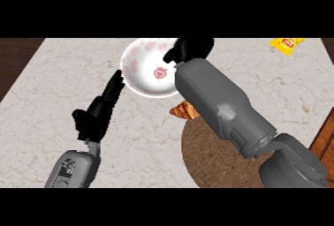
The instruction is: Pick the lemon from the placemat and place it in the bowl
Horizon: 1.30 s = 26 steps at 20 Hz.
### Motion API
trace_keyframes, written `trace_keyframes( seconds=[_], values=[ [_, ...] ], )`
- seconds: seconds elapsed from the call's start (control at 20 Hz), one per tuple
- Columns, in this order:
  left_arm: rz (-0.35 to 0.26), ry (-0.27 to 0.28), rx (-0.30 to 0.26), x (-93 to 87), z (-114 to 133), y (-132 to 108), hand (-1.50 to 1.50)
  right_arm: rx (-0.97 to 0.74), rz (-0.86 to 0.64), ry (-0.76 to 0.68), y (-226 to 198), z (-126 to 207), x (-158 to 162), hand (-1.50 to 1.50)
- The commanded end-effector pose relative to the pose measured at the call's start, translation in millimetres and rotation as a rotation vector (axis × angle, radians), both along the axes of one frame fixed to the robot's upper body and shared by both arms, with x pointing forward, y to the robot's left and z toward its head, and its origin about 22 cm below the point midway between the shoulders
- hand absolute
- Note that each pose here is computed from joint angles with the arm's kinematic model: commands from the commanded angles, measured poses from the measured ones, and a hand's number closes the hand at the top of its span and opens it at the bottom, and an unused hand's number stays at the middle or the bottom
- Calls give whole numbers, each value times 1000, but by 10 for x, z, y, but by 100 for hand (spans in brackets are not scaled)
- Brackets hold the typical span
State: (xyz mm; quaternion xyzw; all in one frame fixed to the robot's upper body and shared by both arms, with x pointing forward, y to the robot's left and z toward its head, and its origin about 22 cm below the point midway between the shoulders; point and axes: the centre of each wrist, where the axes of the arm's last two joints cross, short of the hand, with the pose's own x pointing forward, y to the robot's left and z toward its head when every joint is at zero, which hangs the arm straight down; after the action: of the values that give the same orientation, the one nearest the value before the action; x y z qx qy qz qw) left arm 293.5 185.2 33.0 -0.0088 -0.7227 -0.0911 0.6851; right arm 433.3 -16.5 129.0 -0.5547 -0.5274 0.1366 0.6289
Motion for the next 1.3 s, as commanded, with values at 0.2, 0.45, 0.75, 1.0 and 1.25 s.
trace_keyframes(
  seconds=[0.2,0.45,0.75,1.0,1.25],
  values=[
    [3,-18,-1,40,116,21,0,250,58,-42,18,-246,-168,-150],
    [23,3,10,-83,-6,95,0,262,87,-250,22,-315,-203,-150],
    [54,16,2,-83,-32,129,0,355,67,-382,179,35,-167,-150],
    [60,36,2,-140,11,230,0,489,65,-393,229,-97,-329,-150],
    [103,39,11,-141,-22,378,0,581,146,-417,340,-83,-549,-150]
  ],
)
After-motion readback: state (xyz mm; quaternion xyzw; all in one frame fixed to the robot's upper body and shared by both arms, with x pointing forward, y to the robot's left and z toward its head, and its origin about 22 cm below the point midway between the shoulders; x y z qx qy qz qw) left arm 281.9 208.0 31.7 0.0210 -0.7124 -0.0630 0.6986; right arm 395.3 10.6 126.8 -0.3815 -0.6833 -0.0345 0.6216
